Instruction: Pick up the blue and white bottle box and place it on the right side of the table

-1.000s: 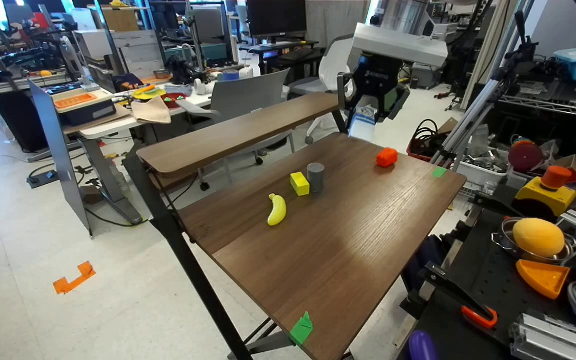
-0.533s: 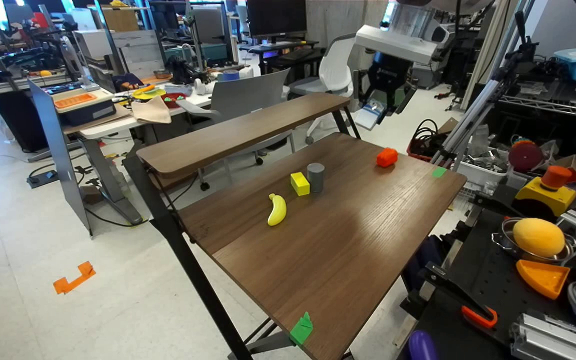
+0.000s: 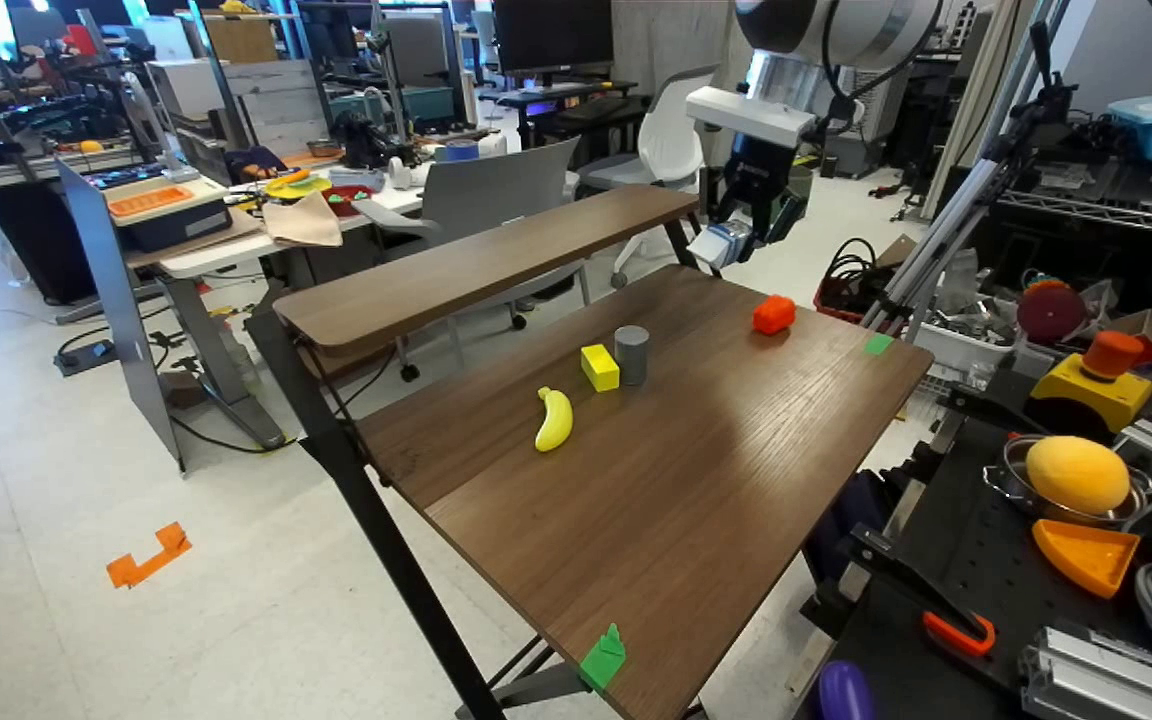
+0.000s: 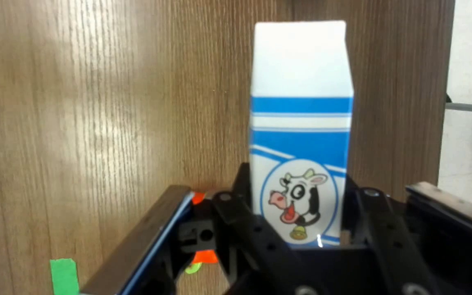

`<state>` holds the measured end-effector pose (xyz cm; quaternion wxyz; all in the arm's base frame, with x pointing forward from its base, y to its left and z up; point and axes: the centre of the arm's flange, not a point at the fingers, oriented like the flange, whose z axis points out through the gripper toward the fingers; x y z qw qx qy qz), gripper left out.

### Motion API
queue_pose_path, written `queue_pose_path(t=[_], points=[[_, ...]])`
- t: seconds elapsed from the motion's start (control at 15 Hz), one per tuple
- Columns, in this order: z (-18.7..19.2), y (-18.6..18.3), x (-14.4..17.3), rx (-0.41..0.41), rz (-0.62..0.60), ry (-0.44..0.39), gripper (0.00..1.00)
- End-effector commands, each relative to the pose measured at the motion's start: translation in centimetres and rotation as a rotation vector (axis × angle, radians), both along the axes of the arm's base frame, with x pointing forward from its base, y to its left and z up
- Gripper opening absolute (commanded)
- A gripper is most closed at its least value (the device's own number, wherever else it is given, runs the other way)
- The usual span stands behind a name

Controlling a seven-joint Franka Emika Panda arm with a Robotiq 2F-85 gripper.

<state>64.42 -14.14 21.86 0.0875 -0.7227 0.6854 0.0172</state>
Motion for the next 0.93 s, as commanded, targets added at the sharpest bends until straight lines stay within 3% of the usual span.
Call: queue_pose_path(t=[0.0, 0.53, 0.87], points=[[-1.8, 0.0, 5.1, 0.037, -0.063, 0.011, 0.20], [-6.2, 3.0, 11.5, 0.074, -0.114, 0.041, 0.20], [-8.6, 2.6, 12.1, 0.068, -0.146, 0.116, 0.20]])
